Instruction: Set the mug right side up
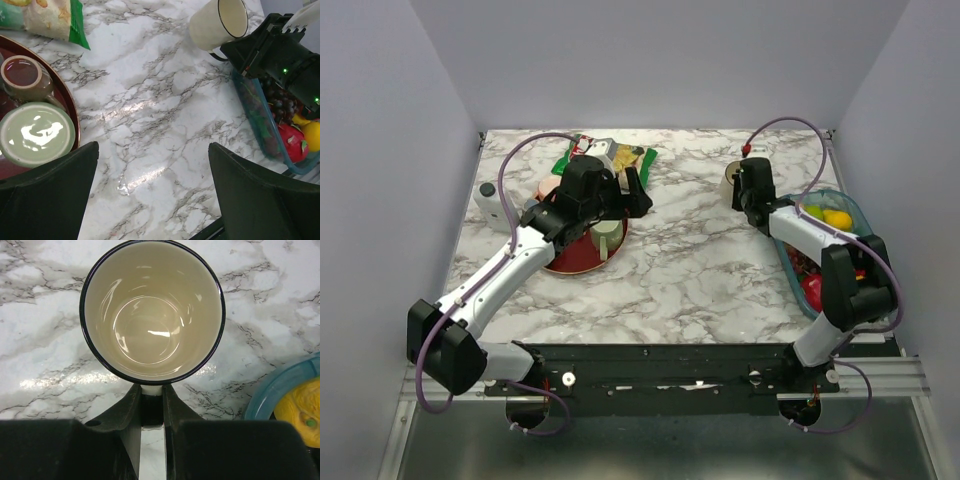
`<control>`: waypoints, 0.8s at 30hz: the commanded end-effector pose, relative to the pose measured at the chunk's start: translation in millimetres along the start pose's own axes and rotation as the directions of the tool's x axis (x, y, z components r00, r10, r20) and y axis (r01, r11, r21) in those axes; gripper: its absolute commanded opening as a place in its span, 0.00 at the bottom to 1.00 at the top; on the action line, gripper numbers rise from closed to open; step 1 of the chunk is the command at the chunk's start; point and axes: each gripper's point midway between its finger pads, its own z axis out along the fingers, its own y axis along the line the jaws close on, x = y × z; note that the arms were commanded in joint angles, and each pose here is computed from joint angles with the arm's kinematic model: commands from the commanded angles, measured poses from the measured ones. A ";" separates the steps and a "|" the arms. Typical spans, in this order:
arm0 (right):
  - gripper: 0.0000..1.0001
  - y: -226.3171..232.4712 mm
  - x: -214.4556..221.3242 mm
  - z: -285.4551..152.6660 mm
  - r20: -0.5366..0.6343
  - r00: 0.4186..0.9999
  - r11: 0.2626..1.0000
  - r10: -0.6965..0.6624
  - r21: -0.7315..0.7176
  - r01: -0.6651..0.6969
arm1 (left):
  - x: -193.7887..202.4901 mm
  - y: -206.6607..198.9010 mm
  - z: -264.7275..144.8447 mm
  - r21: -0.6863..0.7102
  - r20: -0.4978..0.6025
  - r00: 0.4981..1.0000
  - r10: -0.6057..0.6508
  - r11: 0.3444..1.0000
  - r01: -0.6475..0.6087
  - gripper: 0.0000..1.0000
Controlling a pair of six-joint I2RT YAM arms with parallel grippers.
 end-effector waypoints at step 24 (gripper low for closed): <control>0.14 -4.0 26.6 21.3 -0.244 0.969 0.995 -0.030 0.089 0.053 | 57.7 62.3 10.4 -0.221 -0.163 0.986 0.017 0.974 -0.054 0.99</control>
